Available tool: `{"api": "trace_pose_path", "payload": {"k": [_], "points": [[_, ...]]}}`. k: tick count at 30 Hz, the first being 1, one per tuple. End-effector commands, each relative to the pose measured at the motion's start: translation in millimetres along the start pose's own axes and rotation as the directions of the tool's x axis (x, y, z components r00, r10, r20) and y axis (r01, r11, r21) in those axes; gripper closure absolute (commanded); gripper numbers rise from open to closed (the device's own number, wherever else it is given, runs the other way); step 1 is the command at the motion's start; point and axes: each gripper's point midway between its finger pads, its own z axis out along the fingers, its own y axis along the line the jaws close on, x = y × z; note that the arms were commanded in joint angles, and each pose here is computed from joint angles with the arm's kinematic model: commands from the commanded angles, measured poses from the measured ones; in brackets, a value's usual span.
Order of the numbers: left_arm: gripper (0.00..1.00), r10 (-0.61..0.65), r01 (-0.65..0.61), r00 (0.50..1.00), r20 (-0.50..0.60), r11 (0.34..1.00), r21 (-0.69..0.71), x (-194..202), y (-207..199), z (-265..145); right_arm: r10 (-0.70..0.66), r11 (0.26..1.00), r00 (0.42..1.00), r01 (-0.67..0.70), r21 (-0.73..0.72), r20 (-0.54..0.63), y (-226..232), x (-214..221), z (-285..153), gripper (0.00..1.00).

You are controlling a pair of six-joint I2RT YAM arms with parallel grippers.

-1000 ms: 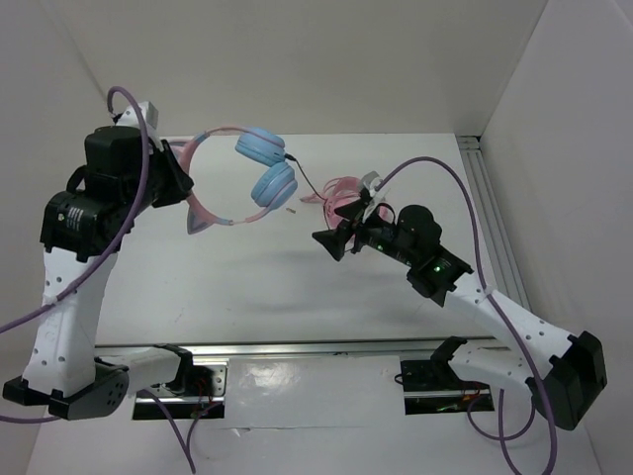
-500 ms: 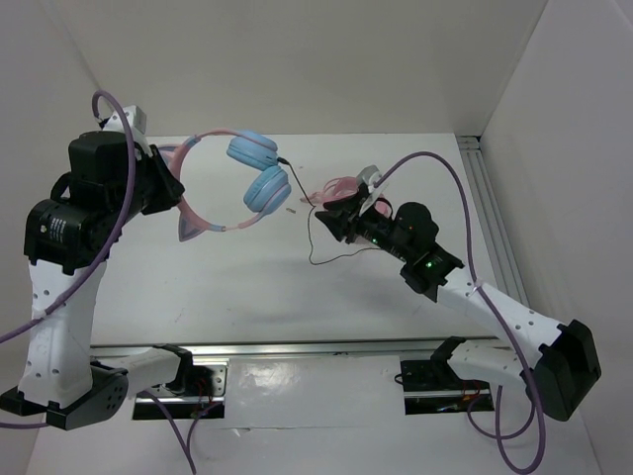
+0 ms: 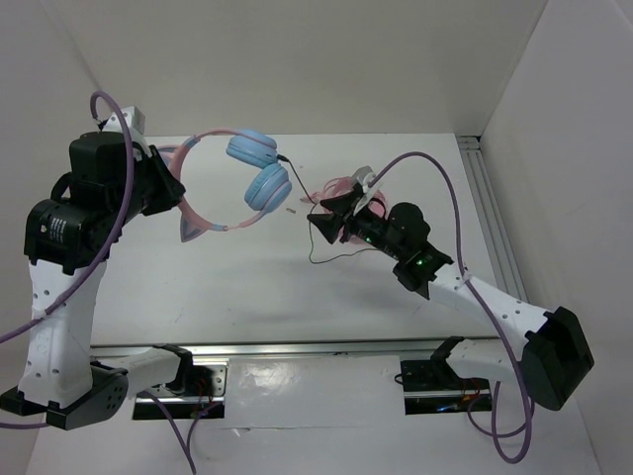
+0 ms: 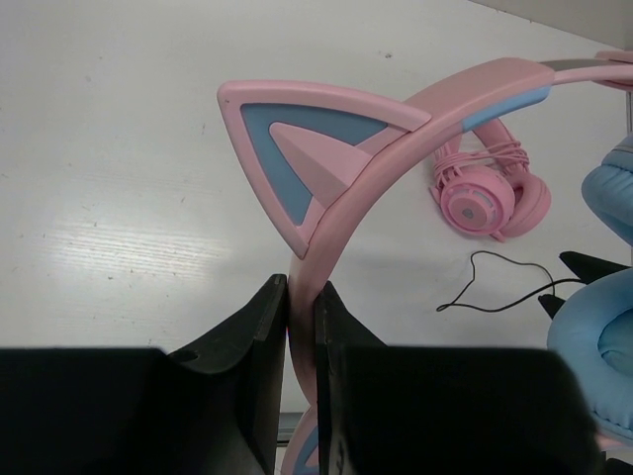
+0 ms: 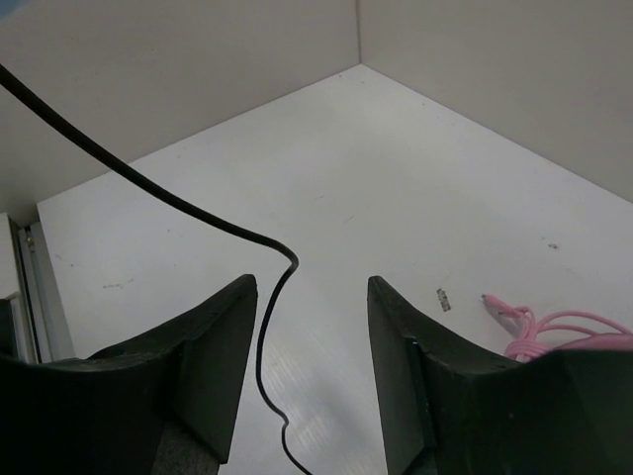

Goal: Wrap the headphones

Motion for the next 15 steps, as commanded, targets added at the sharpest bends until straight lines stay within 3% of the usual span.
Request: {"api": "trace_pose_path", "payload": {"k": [1, 10, 15], "points": [[1.0, -0.094, 0.086, 0.99, 0.109, 0.993, 0.082, -27, -16, -11, 0.008, 1.0, 0.997, -0.007, -0.023, 0.079, 4, -11, 3, 0.44], [1.0, -0.143, 0.126, 0.982, 0.123, 0.982, 0.137, -30, -26, -8, 0.049, 0.999, 0.997, -0.048, -0.024, 0.055, -5, 11, 12, 0.47], [1.0, -0.161, 0.147, 0.981, 0.107, 0.98, 0.131, -25, -26, 2, 0.061, 0.998, 0.997, -0.06, -0.025, 0.048, -7, 20, 11, 0.66]]}}
